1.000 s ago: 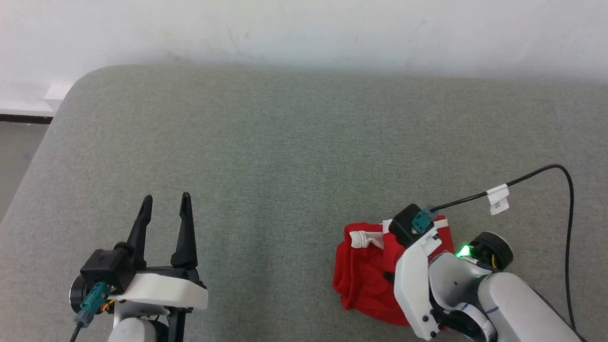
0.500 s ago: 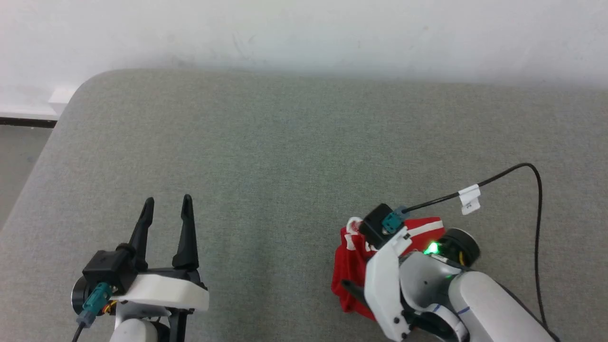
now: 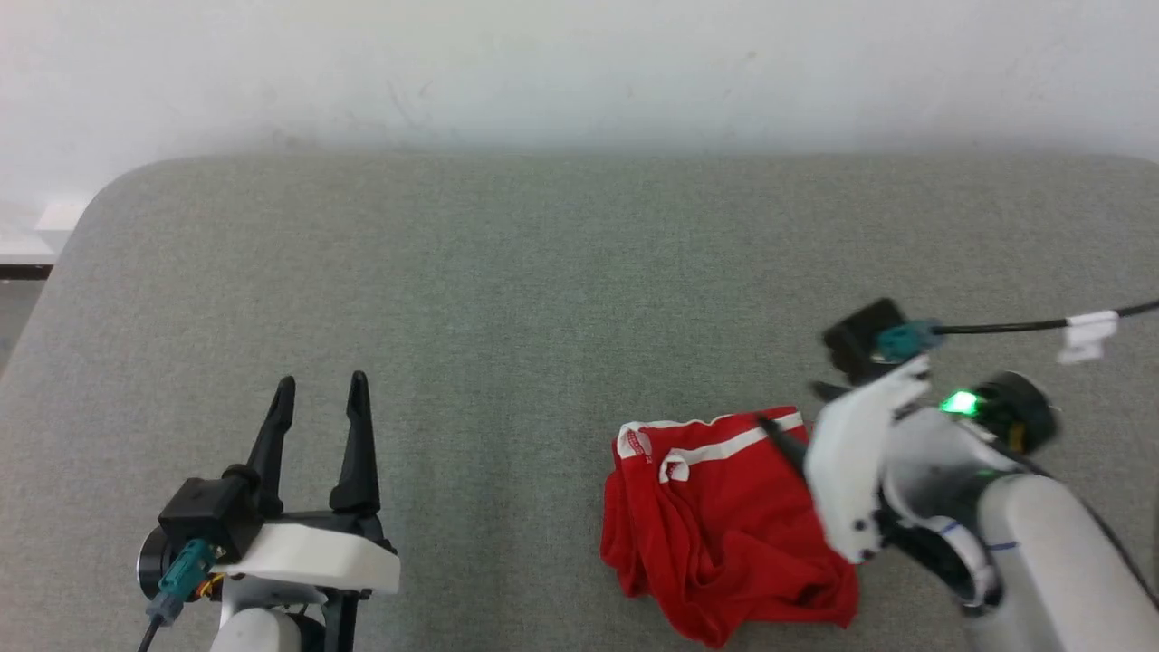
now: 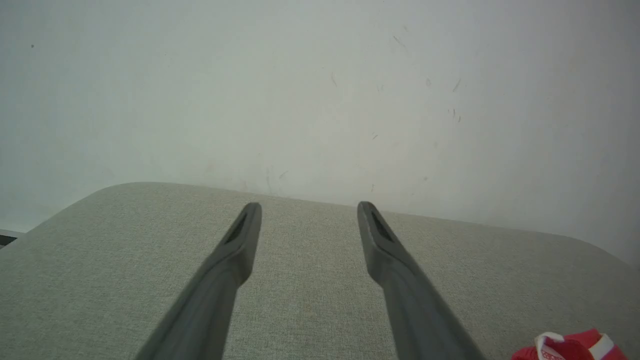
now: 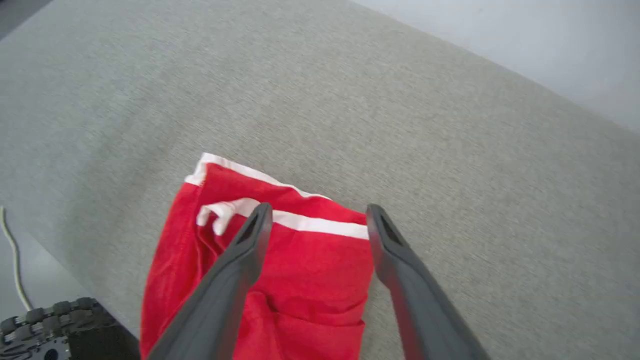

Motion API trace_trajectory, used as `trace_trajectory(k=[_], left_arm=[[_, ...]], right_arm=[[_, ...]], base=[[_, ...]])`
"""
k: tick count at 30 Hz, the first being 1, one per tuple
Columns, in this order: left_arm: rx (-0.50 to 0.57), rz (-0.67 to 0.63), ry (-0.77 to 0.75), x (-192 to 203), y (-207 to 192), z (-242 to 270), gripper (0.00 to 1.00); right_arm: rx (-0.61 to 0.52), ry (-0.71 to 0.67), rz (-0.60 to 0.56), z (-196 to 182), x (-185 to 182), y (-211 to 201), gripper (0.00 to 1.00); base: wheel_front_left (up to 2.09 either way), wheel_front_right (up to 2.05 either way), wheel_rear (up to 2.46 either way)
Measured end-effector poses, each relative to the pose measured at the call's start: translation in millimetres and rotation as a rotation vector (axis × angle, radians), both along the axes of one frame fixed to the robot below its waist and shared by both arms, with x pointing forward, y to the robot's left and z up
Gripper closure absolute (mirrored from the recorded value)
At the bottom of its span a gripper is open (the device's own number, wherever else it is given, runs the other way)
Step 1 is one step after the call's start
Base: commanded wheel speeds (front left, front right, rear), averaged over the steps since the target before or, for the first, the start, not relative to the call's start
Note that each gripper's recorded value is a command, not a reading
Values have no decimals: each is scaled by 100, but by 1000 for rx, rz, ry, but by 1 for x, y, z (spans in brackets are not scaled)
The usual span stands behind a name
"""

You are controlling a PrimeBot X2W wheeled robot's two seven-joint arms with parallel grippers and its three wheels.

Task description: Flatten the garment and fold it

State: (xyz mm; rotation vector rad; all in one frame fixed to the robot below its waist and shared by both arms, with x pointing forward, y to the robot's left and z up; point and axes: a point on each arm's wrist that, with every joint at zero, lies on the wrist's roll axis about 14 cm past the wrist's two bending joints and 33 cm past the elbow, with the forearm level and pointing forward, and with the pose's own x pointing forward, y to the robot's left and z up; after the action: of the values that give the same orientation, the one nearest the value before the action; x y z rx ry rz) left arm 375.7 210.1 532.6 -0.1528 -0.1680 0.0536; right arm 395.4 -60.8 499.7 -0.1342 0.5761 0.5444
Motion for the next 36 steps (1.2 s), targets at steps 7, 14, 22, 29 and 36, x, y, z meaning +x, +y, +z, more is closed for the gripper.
trace_trajectory(k=[7,14,22,29,36], left_arm=[[-1,-10,13,2,-3,-4,0],[0,3,36,2,2,-12,0],[3,16,45,5,6,-15,0],[3,8,50,8,4,-17,0],[4,-40,51,21,-13,-19,0]], right_arm=[[-136,172,-158,-58,-13,-57,0],[-159,297,-119,-106,-31,-43,0],[-164,307,-82,-129,-28,-30,0],[-168,288,-56,-129,-21,-25,100],[-224,231,-46,-116,-14,-53,100]], base=[[0,0,0],[0,0,0],[0,0,0],[0,0,0],[0,0,0]])
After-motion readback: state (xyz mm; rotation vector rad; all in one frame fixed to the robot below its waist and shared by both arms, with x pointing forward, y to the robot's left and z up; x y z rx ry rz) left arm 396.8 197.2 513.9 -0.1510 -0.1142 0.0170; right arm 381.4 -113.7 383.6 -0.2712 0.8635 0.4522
